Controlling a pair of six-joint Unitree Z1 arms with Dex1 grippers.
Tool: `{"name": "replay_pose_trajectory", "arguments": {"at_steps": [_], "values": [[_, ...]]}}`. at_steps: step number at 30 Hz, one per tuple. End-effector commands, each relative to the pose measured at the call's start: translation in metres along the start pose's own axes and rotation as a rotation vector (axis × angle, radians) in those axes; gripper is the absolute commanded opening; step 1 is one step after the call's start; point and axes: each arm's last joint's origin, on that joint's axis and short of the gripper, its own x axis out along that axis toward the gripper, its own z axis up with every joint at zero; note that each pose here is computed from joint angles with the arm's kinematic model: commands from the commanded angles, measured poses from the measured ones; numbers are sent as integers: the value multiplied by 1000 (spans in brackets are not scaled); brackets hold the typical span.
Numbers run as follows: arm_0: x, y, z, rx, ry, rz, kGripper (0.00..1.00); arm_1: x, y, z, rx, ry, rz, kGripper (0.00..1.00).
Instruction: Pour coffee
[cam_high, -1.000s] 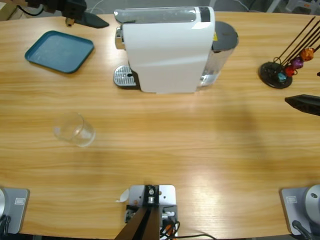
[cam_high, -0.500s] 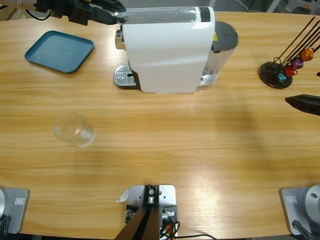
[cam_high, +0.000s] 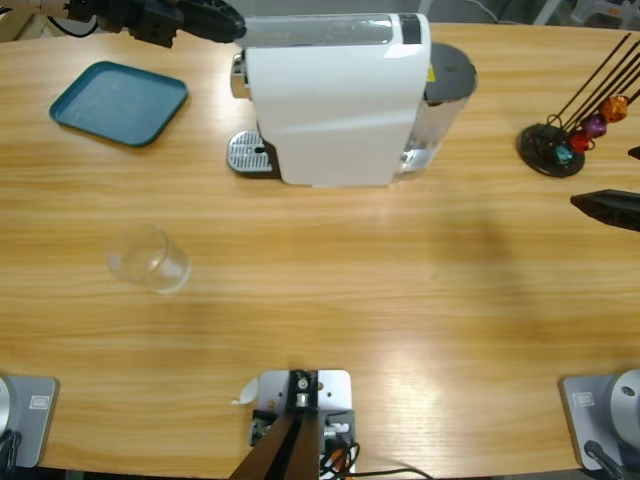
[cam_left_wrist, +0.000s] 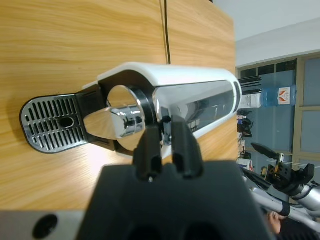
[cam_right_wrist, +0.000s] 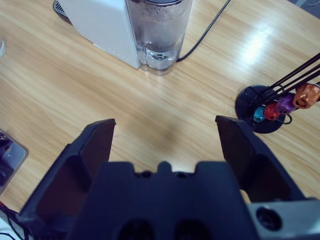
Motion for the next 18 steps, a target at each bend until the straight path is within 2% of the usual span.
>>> {"name": "replay_pose_trajectory", "arguments": {"at_steps": [1, 8, 11, 12, 13, 14, 16, 18], "values": [[-41, -49, 14, 59, -106, -144, 0, 3, 2, -2, -20, 24, 23, 885], [-49, -59, 11, 71, -108, -179, 0, 2, 2, -2, -21, 20, 25, 890], [-49, -67, 9, 121, -71, -269, 7, -1, 0, -5, -15, 9, -10, 895], [-48, -70, 7, 165, -53, -313, 411, -3, -2, -6, -12, -2, -43, 895], [-49, -73, 4, 224, -42, -337, 871, -7, -5, -7, -9, -24, -81, 895], [-51, -74, -1, 299, -47, -340, 980, -14, -8, -6, 10, -64, -128, 895], [-57, -67, -18, 478, -84, -295, 991, -20, -12, -3, 45, -109, -193, 889], [-64, -57, -44, 638, -108, -219, 989, -14, -15, -3, 103, -122, -272, 881]]}}
